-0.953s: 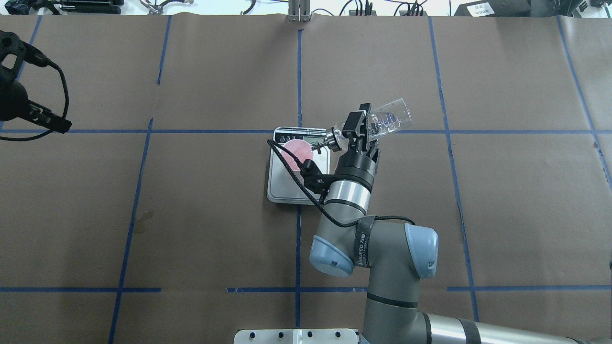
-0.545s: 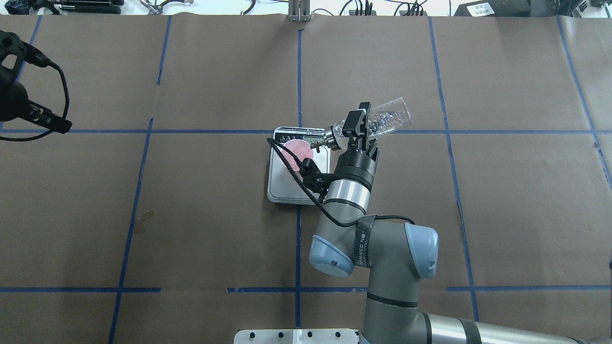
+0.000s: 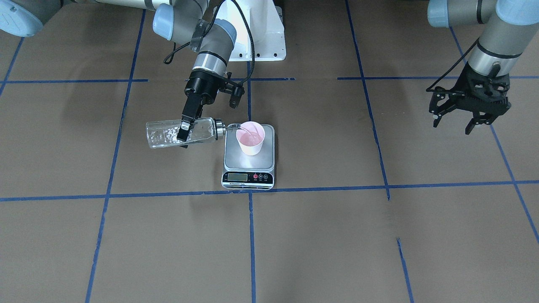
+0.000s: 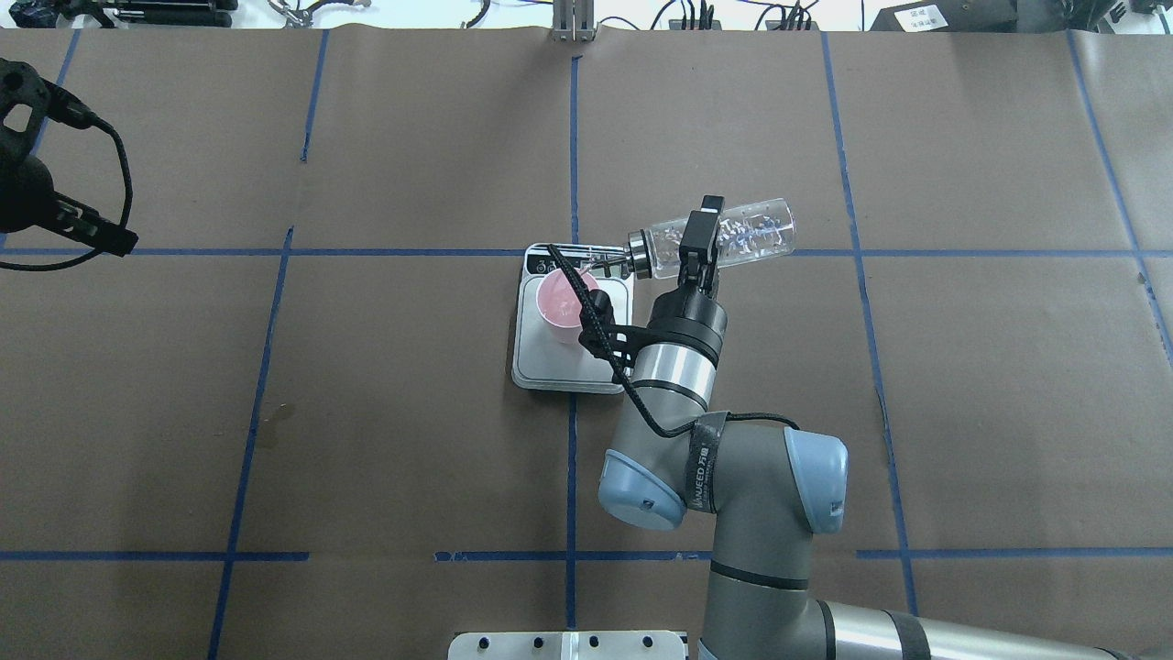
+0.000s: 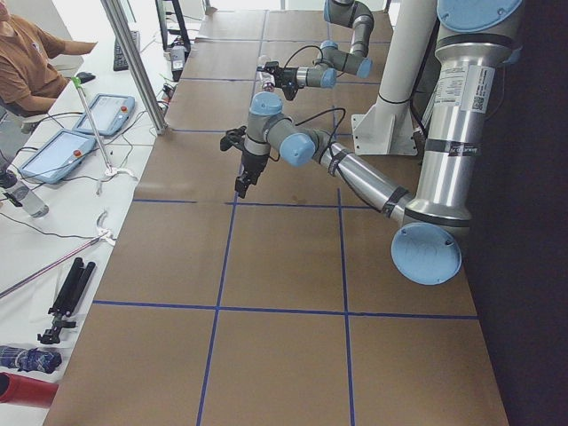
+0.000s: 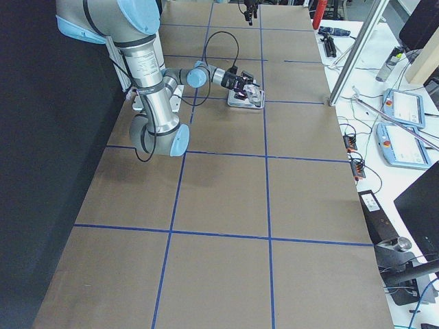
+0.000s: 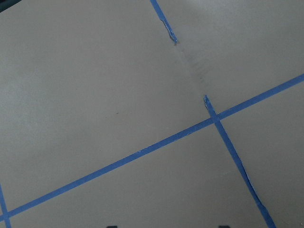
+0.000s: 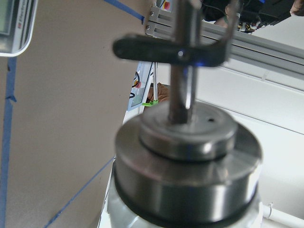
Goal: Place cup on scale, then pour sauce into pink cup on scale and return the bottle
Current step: 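Tilt the bottle spout down over the pink cup to pour, then turn the bottle upright and carry it back toward its spot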
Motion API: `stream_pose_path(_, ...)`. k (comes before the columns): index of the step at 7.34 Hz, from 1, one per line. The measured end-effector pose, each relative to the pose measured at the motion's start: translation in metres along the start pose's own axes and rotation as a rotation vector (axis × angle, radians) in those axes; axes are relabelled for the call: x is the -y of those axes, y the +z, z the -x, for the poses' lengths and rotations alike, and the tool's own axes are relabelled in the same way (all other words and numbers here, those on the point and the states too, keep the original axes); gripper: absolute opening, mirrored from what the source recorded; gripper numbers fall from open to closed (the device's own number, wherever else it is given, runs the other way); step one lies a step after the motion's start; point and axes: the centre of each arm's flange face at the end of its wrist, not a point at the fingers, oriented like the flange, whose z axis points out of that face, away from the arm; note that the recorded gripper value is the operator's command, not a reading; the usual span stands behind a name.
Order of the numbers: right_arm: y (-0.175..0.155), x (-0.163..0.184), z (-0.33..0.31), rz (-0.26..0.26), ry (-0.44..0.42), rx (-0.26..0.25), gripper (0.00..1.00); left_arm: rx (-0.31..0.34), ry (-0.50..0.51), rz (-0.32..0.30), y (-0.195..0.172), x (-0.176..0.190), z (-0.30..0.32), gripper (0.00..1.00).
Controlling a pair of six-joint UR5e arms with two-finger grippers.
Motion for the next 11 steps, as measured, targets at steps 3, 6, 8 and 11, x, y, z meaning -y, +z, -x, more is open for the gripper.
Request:
stream_pose_path(3,-0.010,0.000,0.010,-0.018,0.275,0.032,0.00,-0.001,0.002,-0.003,-0.001,0.001,-0.001,0.77)
stream_pose_path(6,-0.016,-0.013,0.017,-0.100,0.637,0.136,0.00,-0.002,0.002,-0.007,-0.003,0.001,-0.002,0.77)
stream_pose_path(8,-0.011,-0.039,0.025,-0.143,0.907,0.231,0.00,-0.003,0.002,-0.009,-0.004,0.002,-0.002,0.77)
stream_pose_path(11,0.004,-0.123,0.023,-0.122,1.209,0.362,0.00,-0.004,0.003,-0.012,-0.006,0.002,-0.003,0.77)
